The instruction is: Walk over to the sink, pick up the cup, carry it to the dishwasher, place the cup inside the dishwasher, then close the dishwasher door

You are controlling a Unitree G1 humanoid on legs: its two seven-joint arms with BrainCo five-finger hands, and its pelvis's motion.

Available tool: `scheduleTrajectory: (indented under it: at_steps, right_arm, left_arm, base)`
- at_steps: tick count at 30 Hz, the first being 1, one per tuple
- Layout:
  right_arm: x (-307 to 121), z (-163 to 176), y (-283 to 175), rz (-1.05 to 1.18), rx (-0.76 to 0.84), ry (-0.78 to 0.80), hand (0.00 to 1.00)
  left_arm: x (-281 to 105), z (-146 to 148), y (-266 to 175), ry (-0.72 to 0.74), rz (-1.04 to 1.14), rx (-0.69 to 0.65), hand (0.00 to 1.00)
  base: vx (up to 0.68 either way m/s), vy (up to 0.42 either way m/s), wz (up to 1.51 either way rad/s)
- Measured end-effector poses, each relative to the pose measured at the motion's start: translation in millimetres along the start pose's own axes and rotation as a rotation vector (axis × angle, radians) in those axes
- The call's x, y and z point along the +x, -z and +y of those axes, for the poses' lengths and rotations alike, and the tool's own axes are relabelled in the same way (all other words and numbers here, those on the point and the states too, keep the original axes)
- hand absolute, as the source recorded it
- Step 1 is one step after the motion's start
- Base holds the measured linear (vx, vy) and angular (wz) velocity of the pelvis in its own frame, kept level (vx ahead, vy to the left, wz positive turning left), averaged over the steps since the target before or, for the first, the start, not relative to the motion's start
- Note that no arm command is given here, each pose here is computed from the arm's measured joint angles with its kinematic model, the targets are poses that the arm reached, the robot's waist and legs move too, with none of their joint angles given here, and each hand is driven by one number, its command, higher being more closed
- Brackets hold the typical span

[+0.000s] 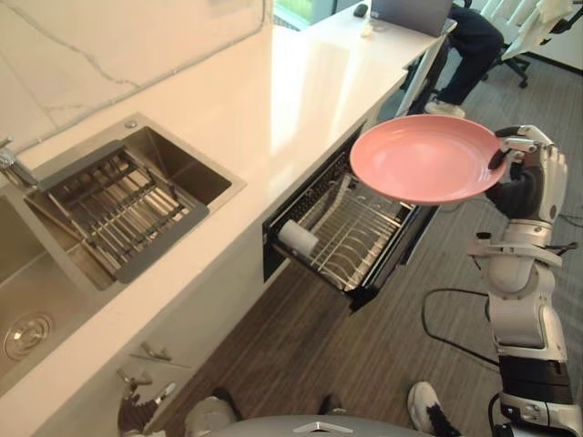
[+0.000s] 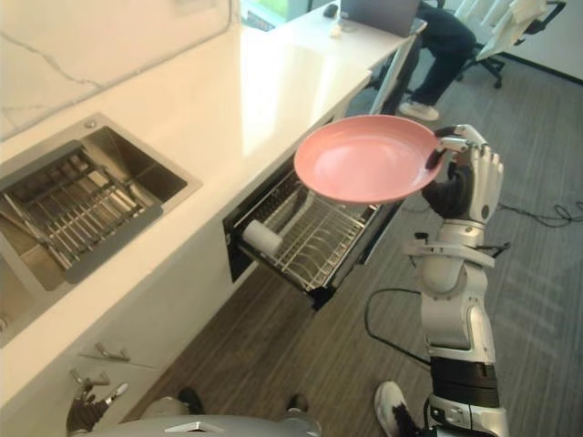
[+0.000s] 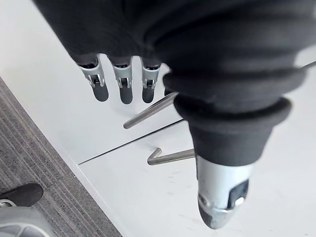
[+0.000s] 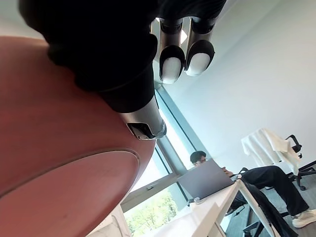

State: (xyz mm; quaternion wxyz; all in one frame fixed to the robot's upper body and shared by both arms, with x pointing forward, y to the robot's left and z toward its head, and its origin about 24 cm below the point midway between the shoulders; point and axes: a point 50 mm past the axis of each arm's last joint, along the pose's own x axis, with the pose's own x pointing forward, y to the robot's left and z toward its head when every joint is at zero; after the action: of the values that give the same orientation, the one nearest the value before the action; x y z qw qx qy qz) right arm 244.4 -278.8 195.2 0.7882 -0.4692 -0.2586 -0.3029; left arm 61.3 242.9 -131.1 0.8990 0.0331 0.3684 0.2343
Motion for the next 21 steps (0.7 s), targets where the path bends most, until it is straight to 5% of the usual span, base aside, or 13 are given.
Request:
scheduleTrajectory:
  at_steps: [21]
  right_arm:
    - [38, 8, 47, 0.301, -0.009, 0.062, 1.0]
  left_arm:
    - [27, -49, -76, 0.197, -0.215, -0.09, 0.0]
  base:
    - [-0.05, 0.081, 0.04]
